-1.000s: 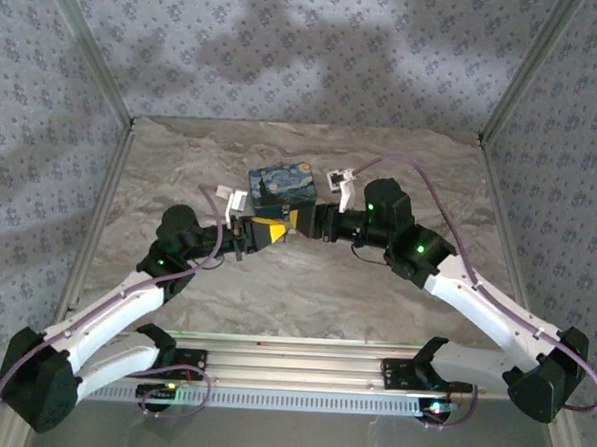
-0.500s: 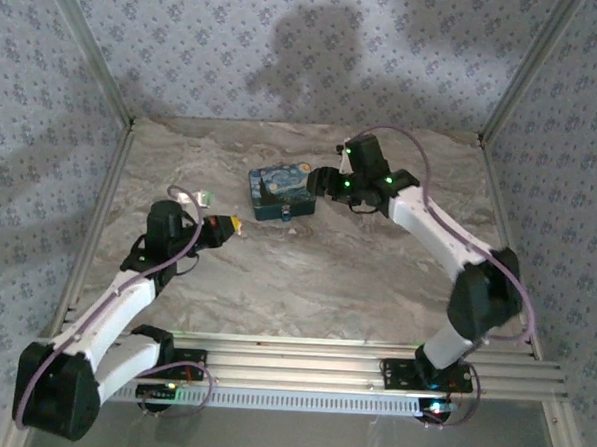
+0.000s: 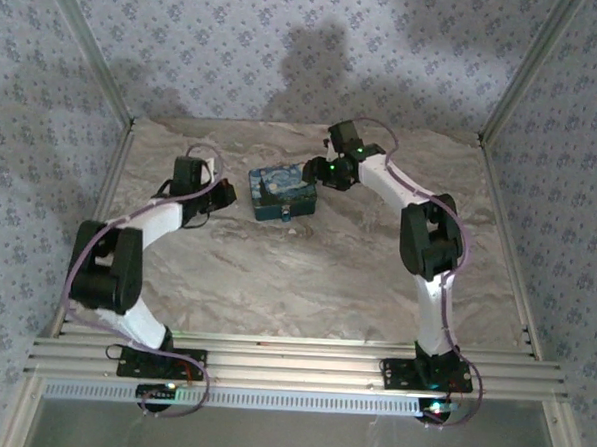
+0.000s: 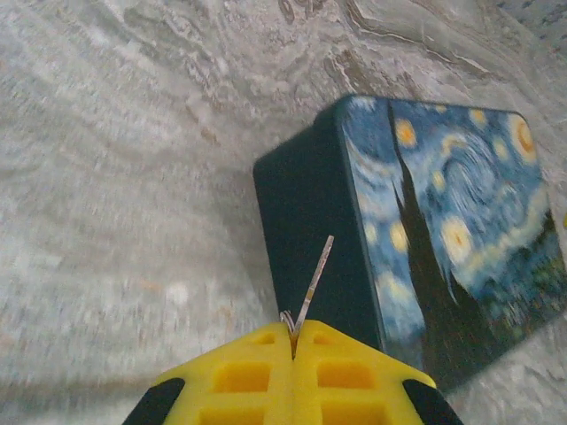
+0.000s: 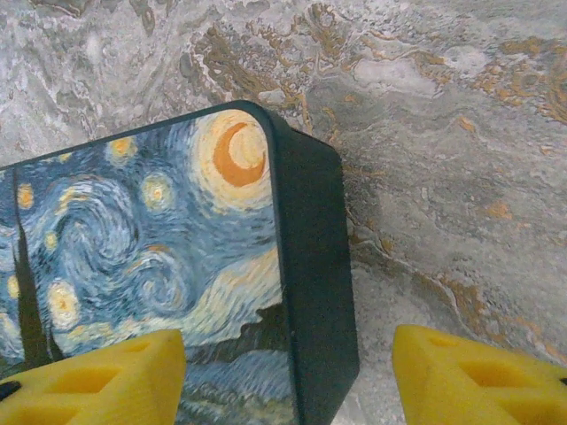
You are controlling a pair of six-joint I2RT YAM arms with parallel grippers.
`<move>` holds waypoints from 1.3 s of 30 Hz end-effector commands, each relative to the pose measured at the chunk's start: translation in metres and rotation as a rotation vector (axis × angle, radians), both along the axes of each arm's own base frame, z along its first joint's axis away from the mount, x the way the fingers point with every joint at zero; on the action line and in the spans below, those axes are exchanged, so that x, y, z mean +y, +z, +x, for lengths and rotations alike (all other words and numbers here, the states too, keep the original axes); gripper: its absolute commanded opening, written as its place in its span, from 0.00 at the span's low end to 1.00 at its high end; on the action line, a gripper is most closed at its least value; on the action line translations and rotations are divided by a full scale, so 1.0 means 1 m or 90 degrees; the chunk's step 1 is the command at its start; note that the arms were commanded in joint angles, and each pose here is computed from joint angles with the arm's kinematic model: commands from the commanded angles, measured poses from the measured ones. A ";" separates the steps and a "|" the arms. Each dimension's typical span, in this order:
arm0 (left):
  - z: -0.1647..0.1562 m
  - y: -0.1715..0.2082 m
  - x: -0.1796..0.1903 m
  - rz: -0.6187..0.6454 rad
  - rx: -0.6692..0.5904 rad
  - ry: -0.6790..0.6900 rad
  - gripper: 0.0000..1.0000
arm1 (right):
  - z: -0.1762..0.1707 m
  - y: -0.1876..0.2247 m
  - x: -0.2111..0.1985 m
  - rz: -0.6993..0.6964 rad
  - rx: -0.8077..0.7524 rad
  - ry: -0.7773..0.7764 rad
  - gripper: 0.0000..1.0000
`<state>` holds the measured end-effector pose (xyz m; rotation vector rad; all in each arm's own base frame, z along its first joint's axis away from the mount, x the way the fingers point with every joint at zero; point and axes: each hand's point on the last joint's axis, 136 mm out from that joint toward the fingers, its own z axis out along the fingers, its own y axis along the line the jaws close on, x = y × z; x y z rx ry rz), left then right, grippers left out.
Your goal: Unlock a padlock with a key
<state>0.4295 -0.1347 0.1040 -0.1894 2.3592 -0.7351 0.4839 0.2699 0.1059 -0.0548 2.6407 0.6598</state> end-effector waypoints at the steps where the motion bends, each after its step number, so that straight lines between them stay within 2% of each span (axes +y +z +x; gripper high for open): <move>1: 0.023 0.002 -0.013 0.007 -0.028 -0.029 0.00 | -0.001 -0.008 0.009 0.030 0.012 0.039 0.61; 6: 0.021 -0.006 -0.048 0.009 -0.026 -0.076 0.00 | -0.021 -0.018 0.014 0.047 0.028 0.063 0.56; 15: -0.030 -0.012 -0.076 0.009 -0.033 -0.128 0.00 | -0.087 -0.012 0.002 0.023 0.025 0.058 0.53; 21: -0.057 -0.010 -0.067 0.015 -0.035 -0.125 0.00 | -0.110 0.005 -0.024 -0.025 0.009 0.007 0.67; 26: -0.073 -0.002 -0.056 0.018 -0.034 -0.122 0.00 | -0.125 0.036 -0.061 -0.073 -0.045 -0.067 0.71; 30: -0.088 0.008 -0.056 -0.009 -0.052 -0.149 0.00 | -0.159 0.039 -0.075 -0.123 -0.077 -0.105 0.71; 34: -0.101 0.011 -0.045 0.005 -0.039 -0.139 0.00 | -0.191 0.033 -0.057 -0.147 -0.105 -0.105 0.69; 39: -0.124 0.022 -0.037 -0.013 -0.056 -0.142 0.00 | -0.211 0.018 0.000 -0.156 -0.134 -0.069 0.63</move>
